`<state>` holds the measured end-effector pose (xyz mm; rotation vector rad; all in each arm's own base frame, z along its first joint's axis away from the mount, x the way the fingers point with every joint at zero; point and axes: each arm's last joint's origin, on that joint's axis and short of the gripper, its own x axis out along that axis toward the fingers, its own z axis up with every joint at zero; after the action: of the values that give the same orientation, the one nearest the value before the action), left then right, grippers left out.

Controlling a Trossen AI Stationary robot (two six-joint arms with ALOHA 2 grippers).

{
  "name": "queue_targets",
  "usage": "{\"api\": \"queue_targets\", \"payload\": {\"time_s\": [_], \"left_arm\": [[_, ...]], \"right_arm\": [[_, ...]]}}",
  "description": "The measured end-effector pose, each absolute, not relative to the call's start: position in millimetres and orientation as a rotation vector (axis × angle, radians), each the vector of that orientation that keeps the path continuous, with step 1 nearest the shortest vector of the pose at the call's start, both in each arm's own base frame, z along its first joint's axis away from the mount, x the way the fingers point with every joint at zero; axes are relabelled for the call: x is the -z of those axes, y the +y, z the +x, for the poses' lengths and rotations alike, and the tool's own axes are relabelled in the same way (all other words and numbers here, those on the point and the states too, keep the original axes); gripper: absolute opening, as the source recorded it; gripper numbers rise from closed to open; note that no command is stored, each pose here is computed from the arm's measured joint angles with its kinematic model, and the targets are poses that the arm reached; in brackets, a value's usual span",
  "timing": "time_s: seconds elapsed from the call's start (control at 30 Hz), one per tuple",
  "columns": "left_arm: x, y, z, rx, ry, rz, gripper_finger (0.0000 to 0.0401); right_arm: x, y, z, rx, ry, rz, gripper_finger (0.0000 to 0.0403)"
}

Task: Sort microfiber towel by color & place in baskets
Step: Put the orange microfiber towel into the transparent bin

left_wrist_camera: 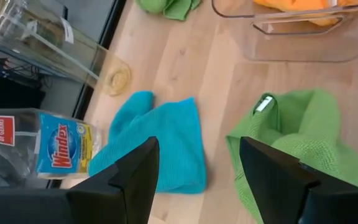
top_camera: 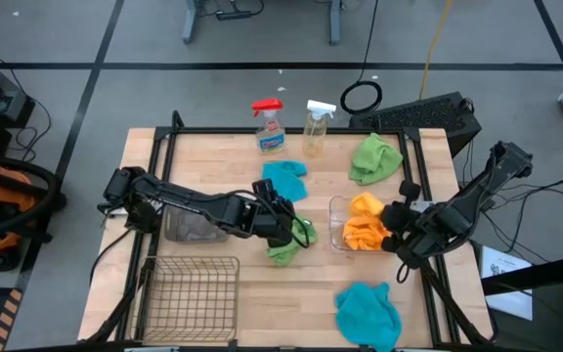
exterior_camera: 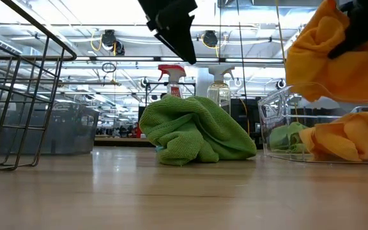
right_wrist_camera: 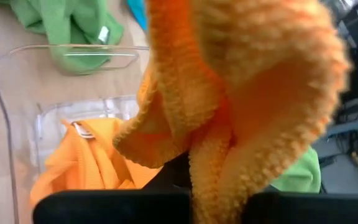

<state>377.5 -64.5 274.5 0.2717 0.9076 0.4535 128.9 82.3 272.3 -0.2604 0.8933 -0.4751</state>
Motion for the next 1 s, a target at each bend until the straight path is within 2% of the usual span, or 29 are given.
{"api": "queue_targets", "payload": {"time_s": [0.53, 0.8, 1.0], "left_arm": [[-270.5, -74.0, 380.4, -0.414, 0.857, 0.234, 0.0228], [-257.0, -77.5, 384.6, -0.401, 0.852, 0.23, 0.0228], [-248.7, -79.9, 383.9, -0.361, 0.866, 0.214, 0.0228]], "right_arm": [[-236.5, 106.4, 154.9, 0.447, 1.106, -0.483, 0.0004], [-207.3, 111.5, 167.8, 0.514, 1.219, -0.499, 0.0004], [-192.1, 115.9, 177.3, 0.489, 1.263, -0.436, 0.0004]]}}
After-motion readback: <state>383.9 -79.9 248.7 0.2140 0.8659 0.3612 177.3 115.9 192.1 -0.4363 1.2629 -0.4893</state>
